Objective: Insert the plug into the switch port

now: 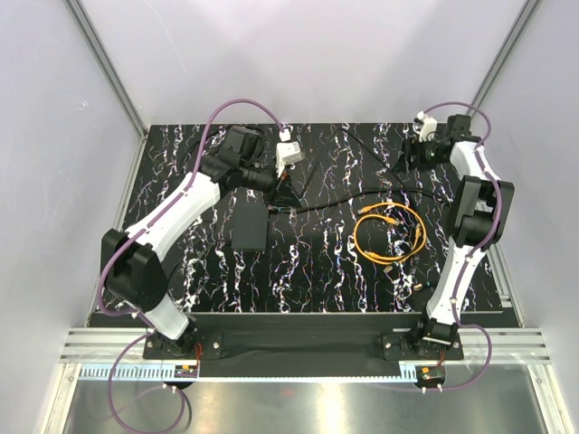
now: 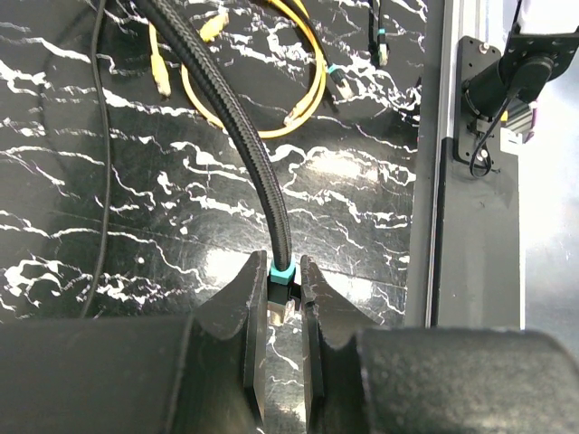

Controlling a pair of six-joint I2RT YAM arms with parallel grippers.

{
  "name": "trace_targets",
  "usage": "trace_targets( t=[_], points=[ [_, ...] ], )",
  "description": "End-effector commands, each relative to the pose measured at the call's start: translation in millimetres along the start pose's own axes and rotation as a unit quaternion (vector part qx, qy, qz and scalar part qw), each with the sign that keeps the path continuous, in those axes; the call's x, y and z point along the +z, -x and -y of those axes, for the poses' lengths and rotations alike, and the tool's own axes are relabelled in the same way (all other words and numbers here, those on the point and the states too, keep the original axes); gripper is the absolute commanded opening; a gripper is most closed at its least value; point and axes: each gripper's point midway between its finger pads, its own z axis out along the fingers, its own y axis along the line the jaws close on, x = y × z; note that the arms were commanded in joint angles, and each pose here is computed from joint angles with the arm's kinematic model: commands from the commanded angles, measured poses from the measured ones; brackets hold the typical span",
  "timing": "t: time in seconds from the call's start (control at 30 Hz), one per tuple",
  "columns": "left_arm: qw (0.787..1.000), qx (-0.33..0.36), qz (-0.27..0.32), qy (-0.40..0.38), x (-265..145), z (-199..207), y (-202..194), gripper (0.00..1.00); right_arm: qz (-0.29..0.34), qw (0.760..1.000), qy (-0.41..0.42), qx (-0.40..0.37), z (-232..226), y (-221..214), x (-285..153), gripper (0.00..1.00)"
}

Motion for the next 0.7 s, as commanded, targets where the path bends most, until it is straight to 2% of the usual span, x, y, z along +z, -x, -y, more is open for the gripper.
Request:
trace_targets(
  t=[0.0,0.2,0.27,0.3,0.37,0.4,0.47,0.57,0.6,0.67],
  points=[
    [0.998,0.042,0.038,-0.009,-7.5,4.4,33.8,0.0,-0.027,0.998,0.004,-0.049,-2.9,-7.4,7.4,0.83],
    [0.998,0.044,0.04,-0.011,-9.1,5.6,37.0,0.0,-0.049,0.997,-0.009,-0.066,0.8,-17.3,23.3,0.65],
    [0.998,0.043,0.04,-0.011,-9.1,6.7,37.2,0.0,-0.055,0.996,-0.019,-0.069,7.7,-16.7,25.5,0.62],
    [0.998,0.043,0.04,-0.014,-9.8,8.4,37.6,0.0,-0.06,0.996,-0.019,-0.066,9.8,-20.1,28.2,0.5],
    [0.998,0.044,0.041,-0.012,-11.3,9.6,39.3,0.0,-0.061,0.995,-0.028,-0.074,13.6,-16.2,26.4,0.34],
    [0.998,0.047,0.042,-0.011,-13.1,10.6,40.3,0.0,-0.059,0.995,-0.03,-0.078,11.9,-11.9,21.6,0.18],
    [0.998,0.048,0.041,-0.011,-14.2,12.7,39.7,0.0,-0.055,0.994,-0.042,-0.087,11.7,-4.8,13.7,0.01],
    [0.998,0.05,0.04,-0.006,-17.9,15.3,38.7,0.0,-0.031,0.99,-0.079,-0.117,10.9,19.3,-11.9,0.0],
    [0.998,0.05,0.039,-0.004,-18.0,15.9,37.1,0.0,0.005,0.984,-0.103,-0.143,8.9,45.7,-30.9,0.0],
    [0.998,0.051,0.036,-0.002,-18.9,16.9,33.9,0.0,0.02,0.976,-0.135,-0.173,11.2,60.9,-48.6,0.0]
  ],
)
